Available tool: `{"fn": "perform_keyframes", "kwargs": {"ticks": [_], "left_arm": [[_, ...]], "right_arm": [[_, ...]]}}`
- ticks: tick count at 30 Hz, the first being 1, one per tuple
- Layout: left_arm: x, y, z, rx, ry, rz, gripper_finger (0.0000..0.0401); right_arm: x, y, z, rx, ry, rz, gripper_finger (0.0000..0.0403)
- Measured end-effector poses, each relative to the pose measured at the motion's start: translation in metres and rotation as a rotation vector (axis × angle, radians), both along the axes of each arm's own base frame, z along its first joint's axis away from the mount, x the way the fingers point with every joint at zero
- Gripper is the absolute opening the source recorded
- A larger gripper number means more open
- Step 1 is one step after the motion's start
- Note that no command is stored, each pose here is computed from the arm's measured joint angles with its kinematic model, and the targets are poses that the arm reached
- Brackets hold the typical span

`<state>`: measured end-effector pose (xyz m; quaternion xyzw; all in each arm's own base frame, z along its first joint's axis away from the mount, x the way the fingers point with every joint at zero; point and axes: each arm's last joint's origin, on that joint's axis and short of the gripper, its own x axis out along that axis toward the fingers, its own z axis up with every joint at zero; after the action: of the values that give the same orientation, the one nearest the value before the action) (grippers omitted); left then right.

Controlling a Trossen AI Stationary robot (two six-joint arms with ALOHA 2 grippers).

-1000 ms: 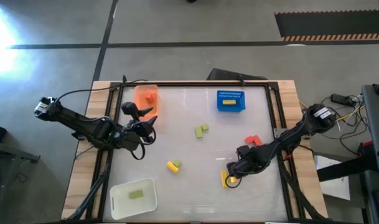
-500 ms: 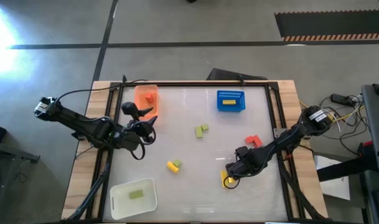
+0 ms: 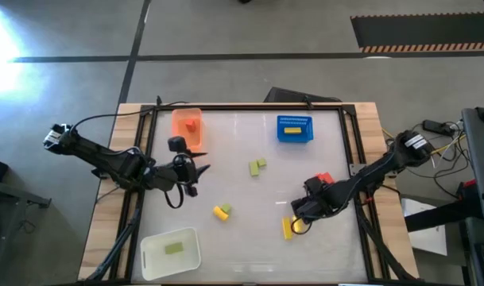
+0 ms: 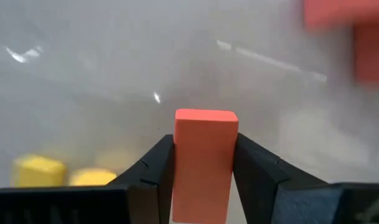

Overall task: Sort & place blocks by color
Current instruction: Put the orange wooden block into the orange bin

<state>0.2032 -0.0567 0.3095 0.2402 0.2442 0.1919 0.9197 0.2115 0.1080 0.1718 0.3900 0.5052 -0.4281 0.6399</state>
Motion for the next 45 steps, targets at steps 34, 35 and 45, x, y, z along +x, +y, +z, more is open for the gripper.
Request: {"fn": "perform_keyframes", "kwargs": {"ticks": [34, 35, 45], "left_arm": [[0.038, -0.005, -0.028, -0.320, -0.481, -0.288, 0.0175], [0.041, -0.003, -0.031, -0.327, -0.484, -0.283, 0.0175], [0.077, 0.014, -0.056, -0.462, -0.486, -0.364, 0.0175]], "right_arm": [[0.078, -0.092, 0.039, -0.980, -1.365, 0.915, 0.0117], [0.081, -0.091, 0.039, -0.979, -1.382, 0.943, 0.0117], [0.104, -0.087, 0.046, -1.014, -1.452, 1.047, 0.0117]]}}
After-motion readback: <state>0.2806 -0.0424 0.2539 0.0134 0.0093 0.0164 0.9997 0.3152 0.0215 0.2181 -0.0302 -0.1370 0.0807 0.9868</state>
